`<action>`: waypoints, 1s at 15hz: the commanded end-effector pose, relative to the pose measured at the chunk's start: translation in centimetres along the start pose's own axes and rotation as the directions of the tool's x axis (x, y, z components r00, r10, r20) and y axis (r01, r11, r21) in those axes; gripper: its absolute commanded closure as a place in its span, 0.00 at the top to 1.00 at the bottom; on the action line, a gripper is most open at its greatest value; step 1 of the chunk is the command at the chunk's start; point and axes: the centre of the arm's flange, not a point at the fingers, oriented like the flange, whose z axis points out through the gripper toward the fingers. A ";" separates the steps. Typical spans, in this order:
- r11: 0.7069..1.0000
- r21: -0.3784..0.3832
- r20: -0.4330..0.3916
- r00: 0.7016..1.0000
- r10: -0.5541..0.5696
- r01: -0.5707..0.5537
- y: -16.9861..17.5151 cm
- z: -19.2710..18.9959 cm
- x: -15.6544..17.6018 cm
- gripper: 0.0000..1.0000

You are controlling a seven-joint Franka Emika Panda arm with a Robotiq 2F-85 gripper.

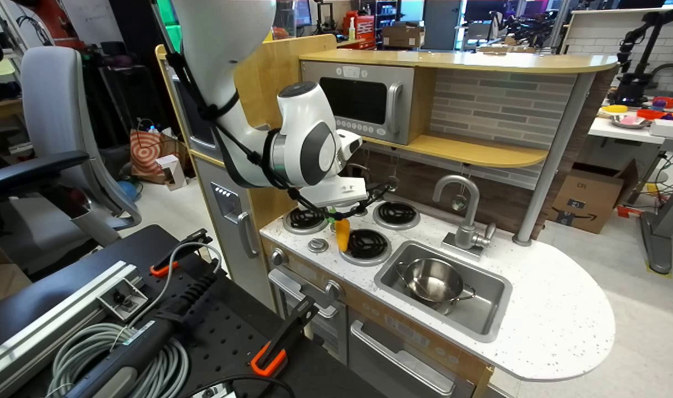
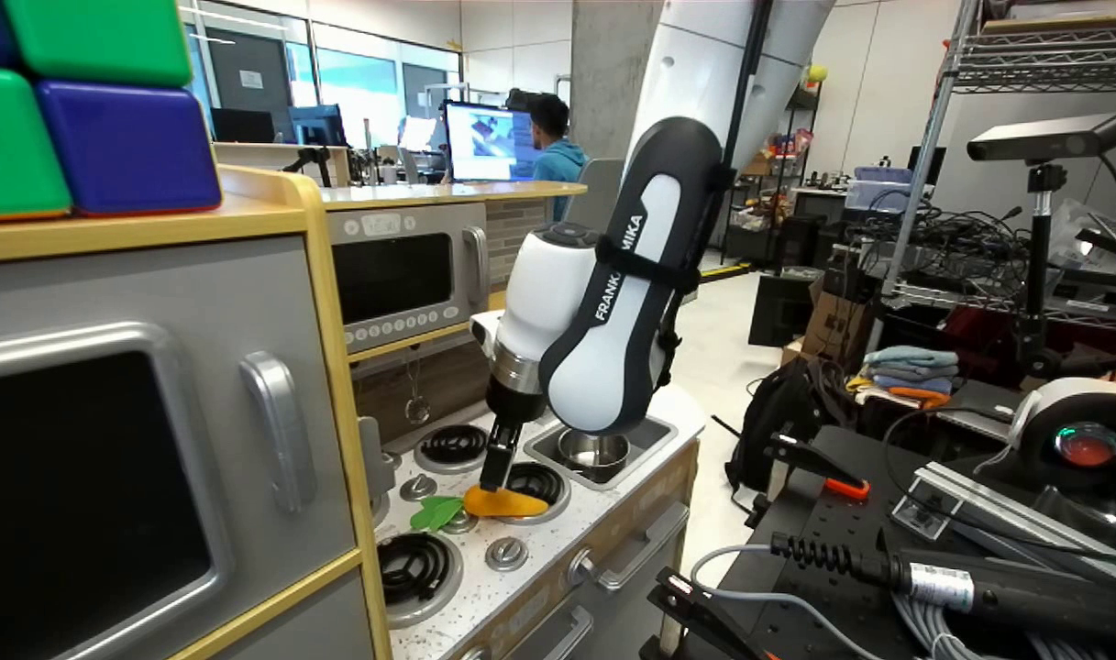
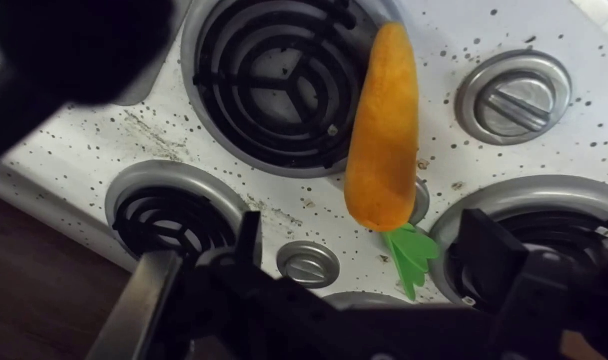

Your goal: Put the carrot plush inside the pot in the sink

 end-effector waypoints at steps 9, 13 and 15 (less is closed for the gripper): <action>0.992 -0.012 0.050 0.991 0.124 -0.124 0.9 5.9 1.0 1.00; 0.989 -0.019 0.076 0.986 0.148 -0.147 1.4 6.9 0.7 0.73; 0.988 -0.017 0.086 0.984 0.156 -0.155 1.5 7.3 0.7 0.64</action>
